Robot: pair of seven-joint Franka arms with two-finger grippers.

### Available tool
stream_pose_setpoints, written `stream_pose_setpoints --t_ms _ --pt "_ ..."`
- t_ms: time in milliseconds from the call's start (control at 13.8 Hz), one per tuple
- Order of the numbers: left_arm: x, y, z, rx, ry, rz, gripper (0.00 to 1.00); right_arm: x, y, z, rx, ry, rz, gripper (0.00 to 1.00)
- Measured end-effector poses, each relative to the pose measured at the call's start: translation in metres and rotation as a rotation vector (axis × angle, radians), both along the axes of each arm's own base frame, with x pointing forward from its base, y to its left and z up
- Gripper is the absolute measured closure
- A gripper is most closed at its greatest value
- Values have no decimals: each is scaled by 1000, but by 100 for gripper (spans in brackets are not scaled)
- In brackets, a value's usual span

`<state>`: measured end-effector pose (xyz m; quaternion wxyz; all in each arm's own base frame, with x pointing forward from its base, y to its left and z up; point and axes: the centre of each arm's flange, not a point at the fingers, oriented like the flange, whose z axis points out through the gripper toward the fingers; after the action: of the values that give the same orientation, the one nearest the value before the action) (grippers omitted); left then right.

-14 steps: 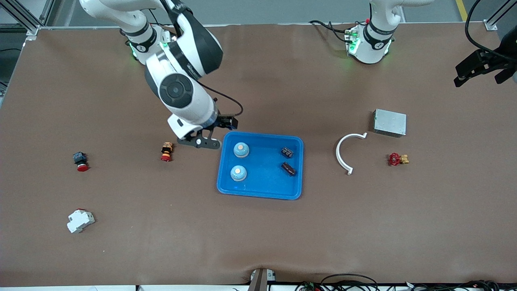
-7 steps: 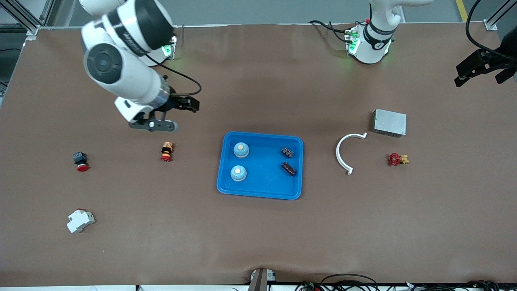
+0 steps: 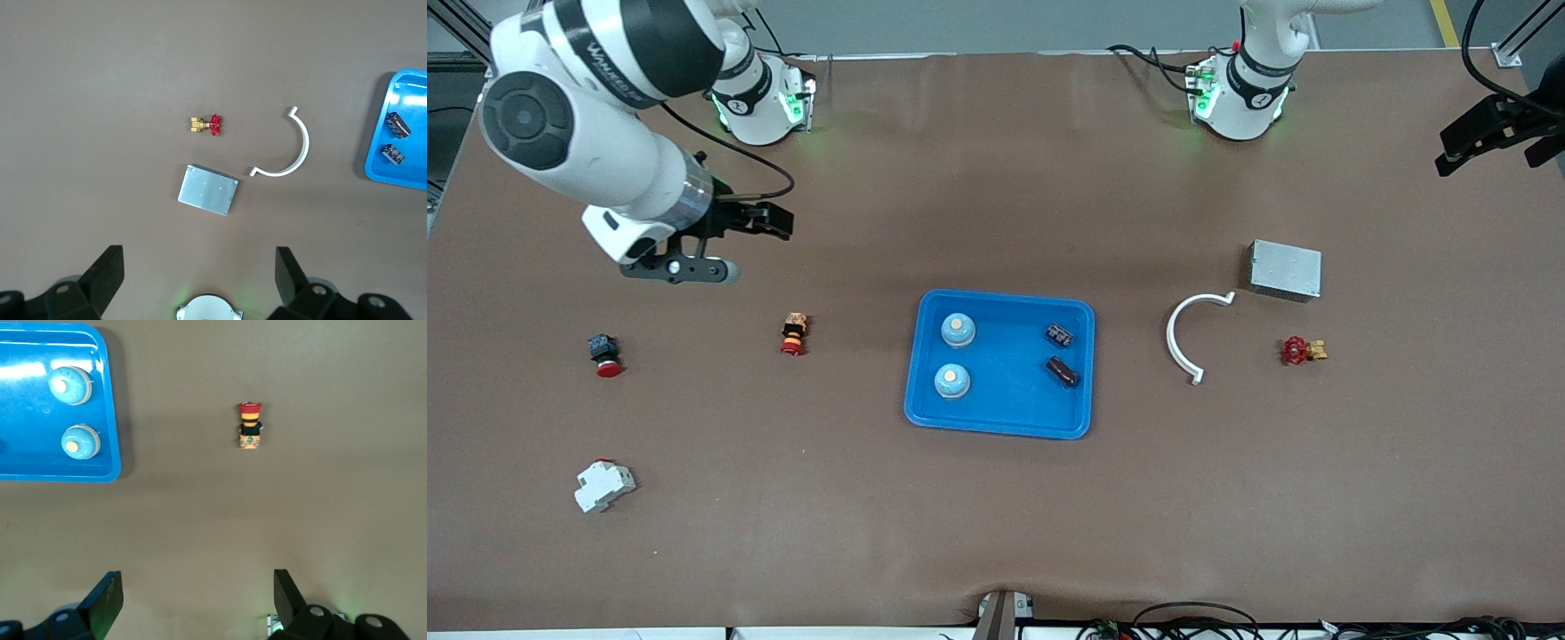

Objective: Place electrolytic capacitor and blue bell in tray

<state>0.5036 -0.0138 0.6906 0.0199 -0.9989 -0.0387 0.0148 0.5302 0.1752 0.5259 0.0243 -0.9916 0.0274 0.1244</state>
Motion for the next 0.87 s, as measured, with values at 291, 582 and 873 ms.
stream_pose_setpoints --t_ms 291,582,873 --pt "0 6 -4 0 10 10 0 6 -34 5 12 -2 0 0" --pt "2 -2 -14 2 23 -8 0 8 -43 7 4 -13 24 0" --pt "3 -15 -14 4 14 -33 0 13 -77 16 25 -33 59 0"
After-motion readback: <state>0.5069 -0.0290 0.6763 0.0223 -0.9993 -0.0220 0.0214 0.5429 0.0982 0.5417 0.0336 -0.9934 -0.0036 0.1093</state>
